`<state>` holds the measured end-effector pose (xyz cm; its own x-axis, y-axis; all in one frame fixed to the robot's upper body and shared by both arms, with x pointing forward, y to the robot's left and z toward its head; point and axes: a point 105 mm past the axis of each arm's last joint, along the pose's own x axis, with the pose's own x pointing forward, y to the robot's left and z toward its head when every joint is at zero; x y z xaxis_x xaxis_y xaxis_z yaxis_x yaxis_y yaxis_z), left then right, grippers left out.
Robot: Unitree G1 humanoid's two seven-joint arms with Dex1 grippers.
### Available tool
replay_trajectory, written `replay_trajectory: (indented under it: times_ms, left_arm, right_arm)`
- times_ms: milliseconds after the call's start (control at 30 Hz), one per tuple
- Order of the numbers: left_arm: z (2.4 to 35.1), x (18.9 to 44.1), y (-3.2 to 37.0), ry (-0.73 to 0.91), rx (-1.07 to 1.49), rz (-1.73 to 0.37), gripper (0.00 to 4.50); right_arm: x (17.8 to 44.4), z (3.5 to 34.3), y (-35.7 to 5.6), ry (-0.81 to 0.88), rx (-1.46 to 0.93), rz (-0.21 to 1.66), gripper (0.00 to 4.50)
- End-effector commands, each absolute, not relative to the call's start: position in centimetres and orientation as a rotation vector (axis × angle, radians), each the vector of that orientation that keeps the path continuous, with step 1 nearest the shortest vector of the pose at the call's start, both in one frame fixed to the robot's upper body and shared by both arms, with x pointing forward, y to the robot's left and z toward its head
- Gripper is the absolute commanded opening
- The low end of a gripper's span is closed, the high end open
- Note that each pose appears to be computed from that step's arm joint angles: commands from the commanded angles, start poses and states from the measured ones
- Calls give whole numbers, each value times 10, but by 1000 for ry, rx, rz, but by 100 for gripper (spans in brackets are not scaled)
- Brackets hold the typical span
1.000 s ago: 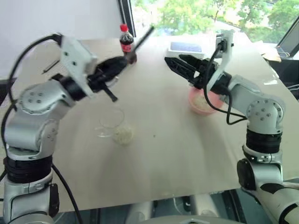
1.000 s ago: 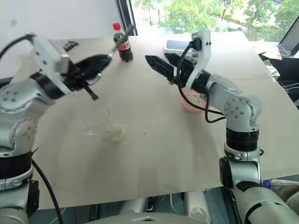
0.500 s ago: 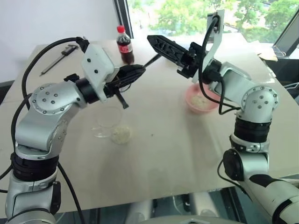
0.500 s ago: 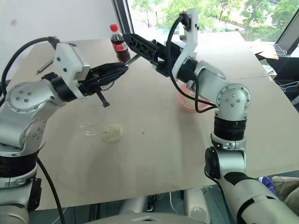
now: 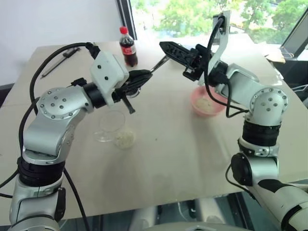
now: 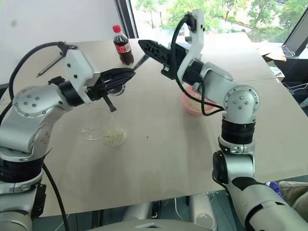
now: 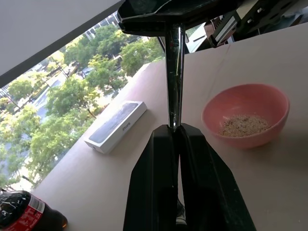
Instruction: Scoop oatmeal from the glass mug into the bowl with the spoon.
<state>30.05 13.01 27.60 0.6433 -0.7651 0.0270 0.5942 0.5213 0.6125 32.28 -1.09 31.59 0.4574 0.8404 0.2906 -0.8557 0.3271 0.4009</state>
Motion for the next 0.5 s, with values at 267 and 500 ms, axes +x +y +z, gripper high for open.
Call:
replay_trajectory:
  times_ms: [267, 500]
  left_arm:
    - [305, 290, 132, -430, 581, -782, 162]
    - [329, 261, 147, -526, 310, -782, 162]
  right_arm:
    - [324, 326, -14, -75, 572, 1095, 0]
    - [327, 328, -22, -77, 616, 1074, 0]
